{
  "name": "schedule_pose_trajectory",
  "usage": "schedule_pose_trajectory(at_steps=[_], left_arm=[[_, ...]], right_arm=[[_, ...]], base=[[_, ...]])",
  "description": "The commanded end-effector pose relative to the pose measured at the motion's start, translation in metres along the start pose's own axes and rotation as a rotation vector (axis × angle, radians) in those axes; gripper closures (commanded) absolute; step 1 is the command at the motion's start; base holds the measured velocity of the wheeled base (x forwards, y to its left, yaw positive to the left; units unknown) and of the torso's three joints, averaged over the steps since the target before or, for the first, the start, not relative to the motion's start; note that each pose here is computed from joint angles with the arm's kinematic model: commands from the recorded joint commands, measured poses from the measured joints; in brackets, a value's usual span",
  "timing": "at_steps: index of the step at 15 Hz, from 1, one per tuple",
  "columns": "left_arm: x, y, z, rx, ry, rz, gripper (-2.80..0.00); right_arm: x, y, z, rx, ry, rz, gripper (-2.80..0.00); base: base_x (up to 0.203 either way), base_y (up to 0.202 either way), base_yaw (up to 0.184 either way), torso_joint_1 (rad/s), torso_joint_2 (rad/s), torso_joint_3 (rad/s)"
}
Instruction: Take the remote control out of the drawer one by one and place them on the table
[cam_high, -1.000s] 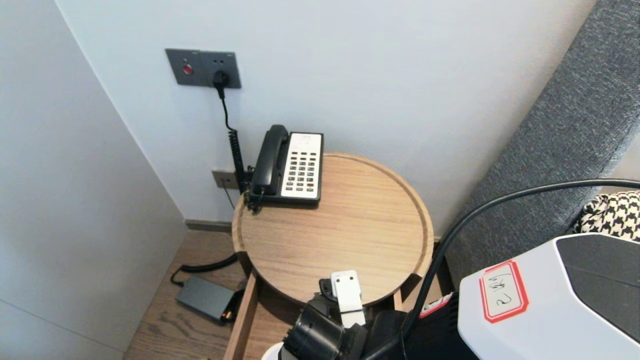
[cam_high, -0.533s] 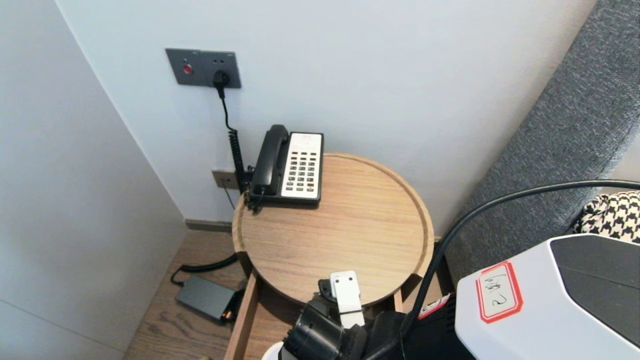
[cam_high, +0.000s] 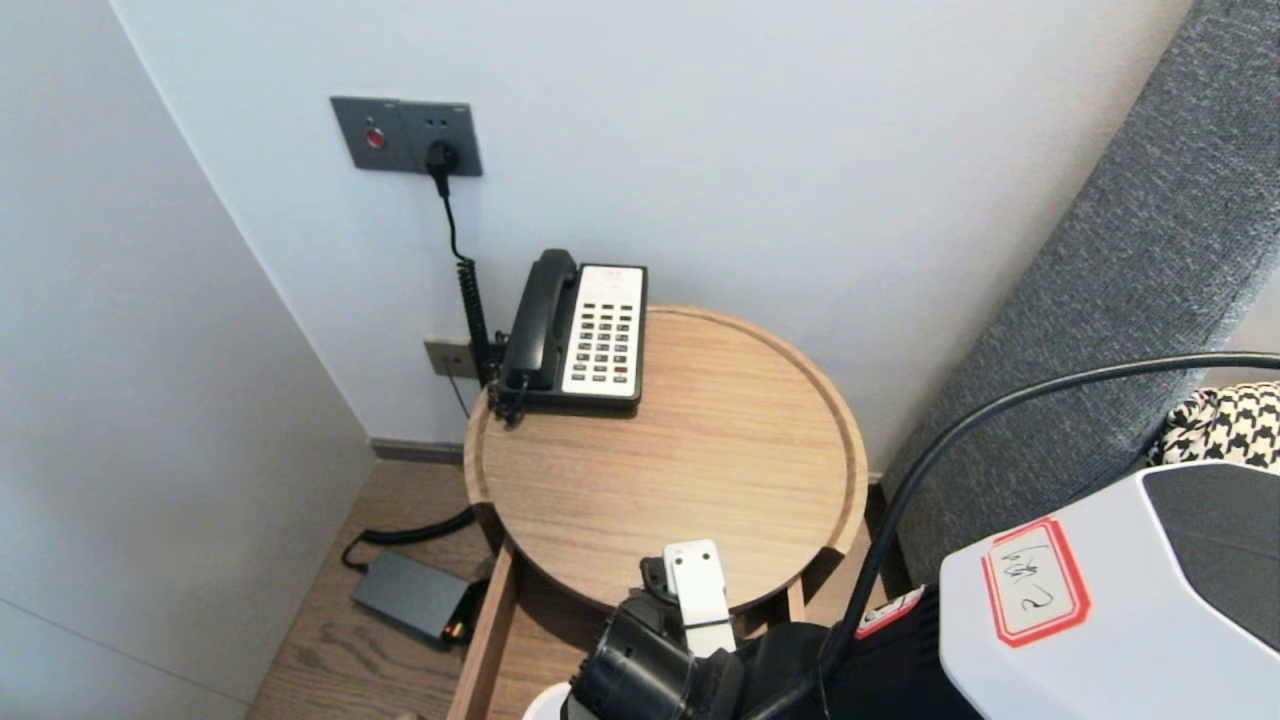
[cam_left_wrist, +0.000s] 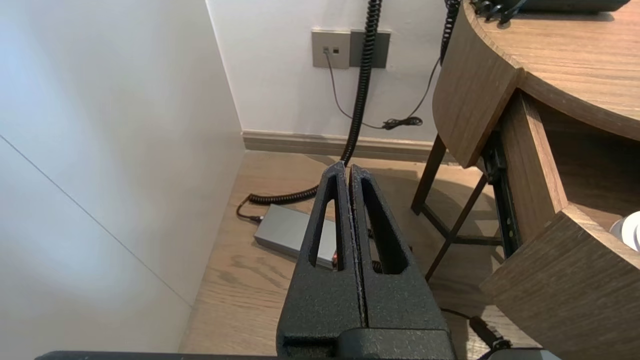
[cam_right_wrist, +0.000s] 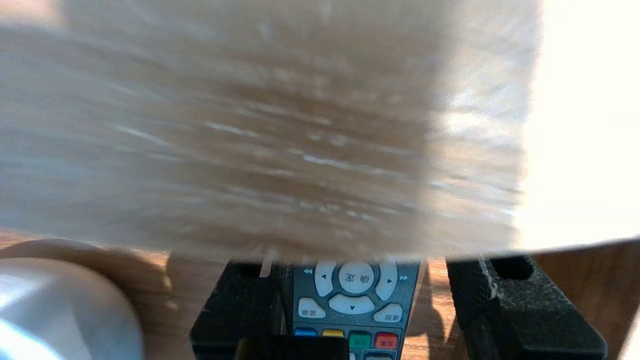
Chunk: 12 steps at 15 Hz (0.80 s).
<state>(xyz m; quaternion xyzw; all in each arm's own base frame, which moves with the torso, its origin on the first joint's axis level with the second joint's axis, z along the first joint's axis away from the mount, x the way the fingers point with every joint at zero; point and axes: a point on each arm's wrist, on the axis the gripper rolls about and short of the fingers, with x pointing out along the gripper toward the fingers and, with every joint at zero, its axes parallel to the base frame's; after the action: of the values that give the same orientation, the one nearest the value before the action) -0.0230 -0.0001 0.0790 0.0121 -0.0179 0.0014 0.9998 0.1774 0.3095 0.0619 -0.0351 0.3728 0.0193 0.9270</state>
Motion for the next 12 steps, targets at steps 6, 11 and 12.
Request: schedule_pose_trajectory(at_steps=[6, 11, 12], left_arm=[[0.001, 0.000, -0.002, 0.000, 0.008, 0.001, 0.00], [0.001, 0.000, -0.003, 0.000, 0.010, 0.001, 0.00], [0.001, 0.000, -0.002, 0.000, 0.008, 0.000, 0.00]], right_arm=[[-0.013, 0.007, 0.003, -0.050, -0.006, 0.061, 0.00], [-0.021, 0.021, 0.006, -0.142, -0.004, 0.138, 0.00], [-0.022, 0.023, 0.006, -0.164, 0.001, 0.155, 0.00]], base=[[0.000, 0.000, 0.000, 0.000, 0.00, 0.000], [0.000, 0.000, 0.000, 0.000, 0.00, 0.000], [0.000, 0.000, 0.000, 0.000, 0.00, 0.000]])
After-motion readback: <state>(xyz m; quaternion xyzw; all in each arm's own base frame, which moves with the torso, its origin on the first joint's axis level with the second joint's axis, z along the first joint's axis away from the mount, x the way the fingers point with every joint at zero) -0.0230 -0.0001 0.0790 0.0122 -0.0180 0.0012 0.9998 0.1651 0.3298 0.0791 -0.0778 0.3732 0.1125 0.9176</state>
